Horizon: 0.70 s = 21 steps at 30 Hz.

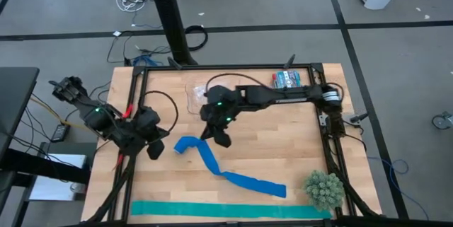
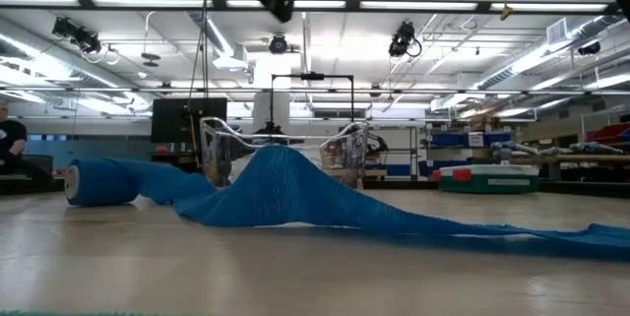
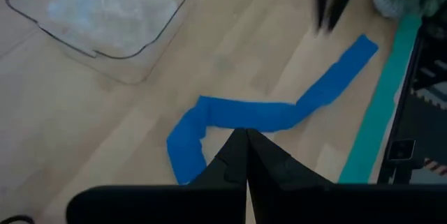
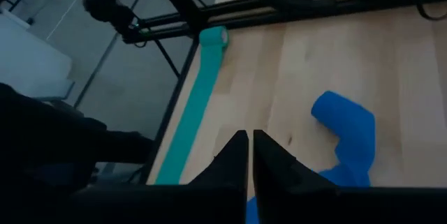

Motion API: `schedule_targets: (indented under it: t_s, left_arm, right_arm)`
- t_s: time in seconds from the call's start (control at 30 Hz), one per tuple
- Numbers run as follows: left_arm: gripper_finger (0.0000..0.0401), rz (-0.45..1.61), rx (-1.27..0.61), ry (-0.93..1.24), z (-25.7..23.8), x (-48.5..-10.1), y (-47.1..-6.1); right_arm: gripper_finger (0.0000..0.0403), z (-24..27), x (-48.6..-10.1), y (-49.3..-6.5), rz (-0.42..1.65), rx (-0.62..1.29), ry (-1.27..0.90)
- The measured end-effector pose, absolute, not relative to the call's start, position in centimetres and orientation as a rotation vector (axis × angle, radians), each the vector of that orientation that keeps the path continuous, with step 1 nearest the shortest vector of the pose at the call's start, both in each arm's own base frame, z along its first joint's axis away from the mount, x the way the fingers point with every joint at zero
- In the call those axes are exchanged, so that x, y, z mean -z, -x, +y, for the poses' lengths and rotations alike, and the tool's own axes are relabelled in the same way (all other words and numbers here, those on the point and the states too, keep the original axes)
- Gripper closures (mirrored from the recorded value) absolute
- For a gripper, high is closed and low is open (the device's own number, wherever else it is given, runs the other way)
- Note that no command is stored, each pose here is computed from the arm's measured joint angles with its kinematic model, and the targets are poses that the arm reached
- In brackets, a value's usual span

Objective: Roll bandage

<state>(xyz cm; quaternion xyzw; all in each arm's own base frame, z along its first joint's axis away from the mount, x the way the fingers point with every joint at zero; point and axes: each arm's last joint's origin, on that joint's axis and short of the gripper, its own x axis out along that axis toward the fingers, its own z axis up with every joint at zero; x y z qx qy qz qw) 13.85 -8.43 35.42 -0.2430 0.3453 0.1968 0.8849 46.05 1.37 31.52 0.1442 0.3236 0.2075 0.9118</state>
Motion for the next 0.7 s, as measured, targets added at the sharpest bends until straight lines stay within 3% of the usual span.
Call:
schedule_targets:
  t_s: [0.4,0.7]
  left_arm:
    - [0.0395,0.566,-0.344,0.646,-8.5,-37.0,-13.0]
    - [0.0395,0.689,-0.182,0.801,-9.3,-37.2,-13.1]
  right_arm:
    - [0.0249,3.3,-25.3,-50.7,0.605,-0.444,-0.182]
    - [0.0165,3.8,-21.1,-52.4,0.604,-0.429,-0.100]
